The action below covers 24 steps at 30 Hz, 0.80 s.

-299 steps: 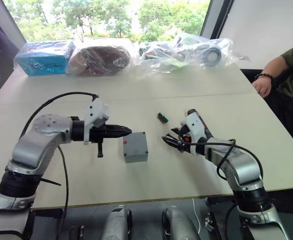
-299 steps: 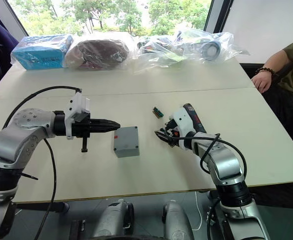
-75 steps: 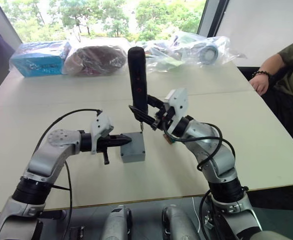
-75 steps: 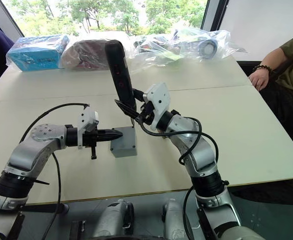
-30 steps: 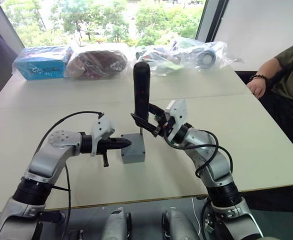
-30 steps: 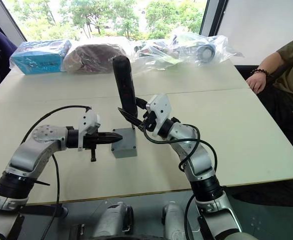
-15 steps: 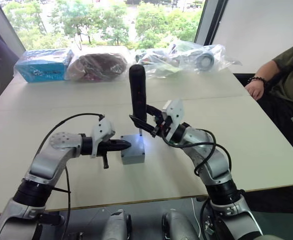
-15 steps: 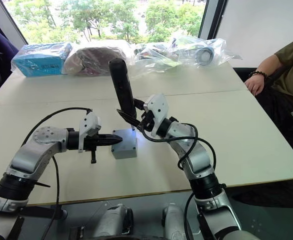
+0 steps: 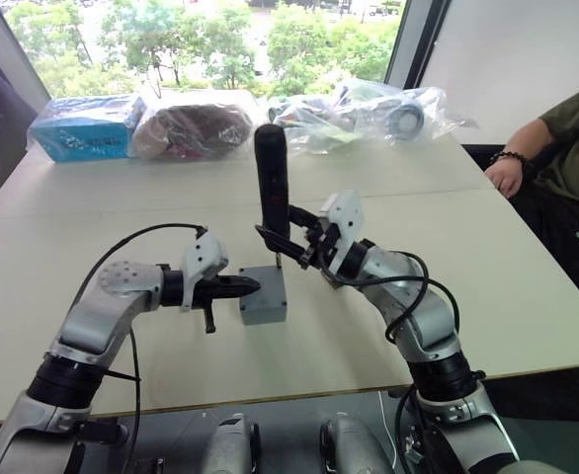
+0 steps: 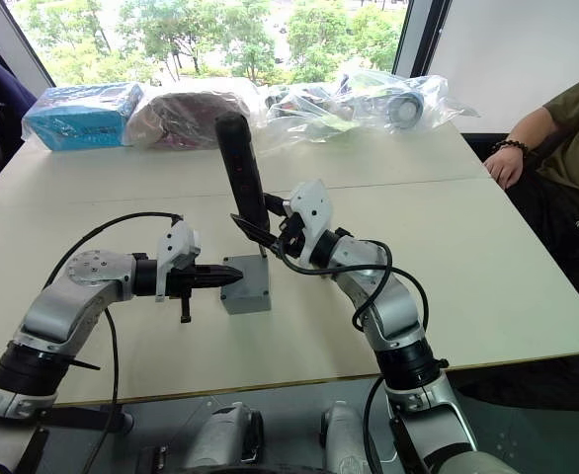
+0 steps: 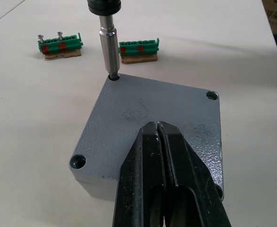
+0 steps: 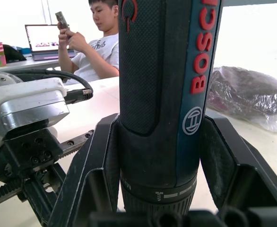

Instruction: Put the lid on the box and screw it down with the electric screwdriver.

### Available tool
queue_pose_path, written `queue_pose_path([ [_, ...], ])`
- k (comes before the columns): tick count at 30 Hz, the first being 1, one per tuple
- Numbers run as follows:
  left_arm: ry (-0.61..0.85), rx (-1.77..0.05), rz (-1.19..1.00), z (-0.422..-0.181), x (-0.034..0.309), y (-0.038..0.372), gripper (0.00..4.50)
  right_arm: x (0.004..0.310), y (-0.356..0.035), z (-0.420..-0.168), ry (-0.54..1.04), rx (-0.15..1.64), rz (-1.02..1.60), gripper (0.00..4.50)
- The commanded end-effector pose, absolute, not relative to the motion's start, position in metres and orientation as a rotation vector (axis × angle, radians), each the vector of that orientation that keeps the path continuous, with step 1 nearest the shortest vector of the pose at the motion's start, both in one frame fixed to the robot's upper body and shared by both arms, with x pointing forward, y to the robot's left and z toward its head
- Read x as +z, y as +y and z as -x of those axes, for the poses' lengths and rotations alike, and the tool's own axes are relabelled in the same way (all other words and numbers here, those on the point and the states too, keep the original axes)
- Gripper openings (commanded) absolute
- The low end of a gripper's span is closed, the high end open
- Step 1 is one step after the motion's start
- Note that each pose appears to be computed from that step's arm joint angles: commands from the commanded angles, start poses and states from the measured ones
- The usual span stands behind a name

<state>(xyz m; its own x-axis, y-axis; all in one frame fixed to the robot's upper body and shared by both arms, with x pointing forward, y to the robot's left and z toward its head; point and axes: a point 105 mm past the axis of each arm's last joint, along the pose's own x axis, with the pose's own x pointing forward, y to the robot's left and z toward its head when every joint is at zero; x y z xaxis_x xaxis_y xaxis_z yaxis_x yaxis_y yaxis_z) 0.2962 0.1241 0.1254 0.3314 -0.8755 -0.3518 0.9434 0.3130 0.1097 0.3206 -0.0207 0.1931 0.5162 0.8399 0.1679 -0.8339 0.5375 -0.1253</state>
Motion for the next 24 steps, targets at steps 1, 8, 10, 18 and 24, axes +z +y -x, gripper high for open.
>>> queue_pose_path([
  [1,0.233,-1.236,-0.327,-0.292,0.129,0.121,0.0,0.224,-0.029,-0.319,-0.272,0.986,-0.027,1.85],
  [8,0.149,-1.259,-0.325,-0.291,0.152,0.113,0.0,0.297,-0.062,-0.319,-0.359,0.911,-0.208,1.85],
  [10,0.114,-1.277,-0.333,-0.289,0.163,0.11,0.0,0.298,-0.073,-0.323,-0.288,0.883,-0.193,1.85],
  [18,-0.002,-1.349,-0.365,-0.278,0.204,0.104,0.0,0.247,-0.125,-0.349,0.268,0.602,0.092,1.85],
  [24,-0.065,-1.371,-0.372,-0.271,0.225,0.1,0.0,0.201,-0.17,-0.351,0.668,0.425,0.185,1.85],
])
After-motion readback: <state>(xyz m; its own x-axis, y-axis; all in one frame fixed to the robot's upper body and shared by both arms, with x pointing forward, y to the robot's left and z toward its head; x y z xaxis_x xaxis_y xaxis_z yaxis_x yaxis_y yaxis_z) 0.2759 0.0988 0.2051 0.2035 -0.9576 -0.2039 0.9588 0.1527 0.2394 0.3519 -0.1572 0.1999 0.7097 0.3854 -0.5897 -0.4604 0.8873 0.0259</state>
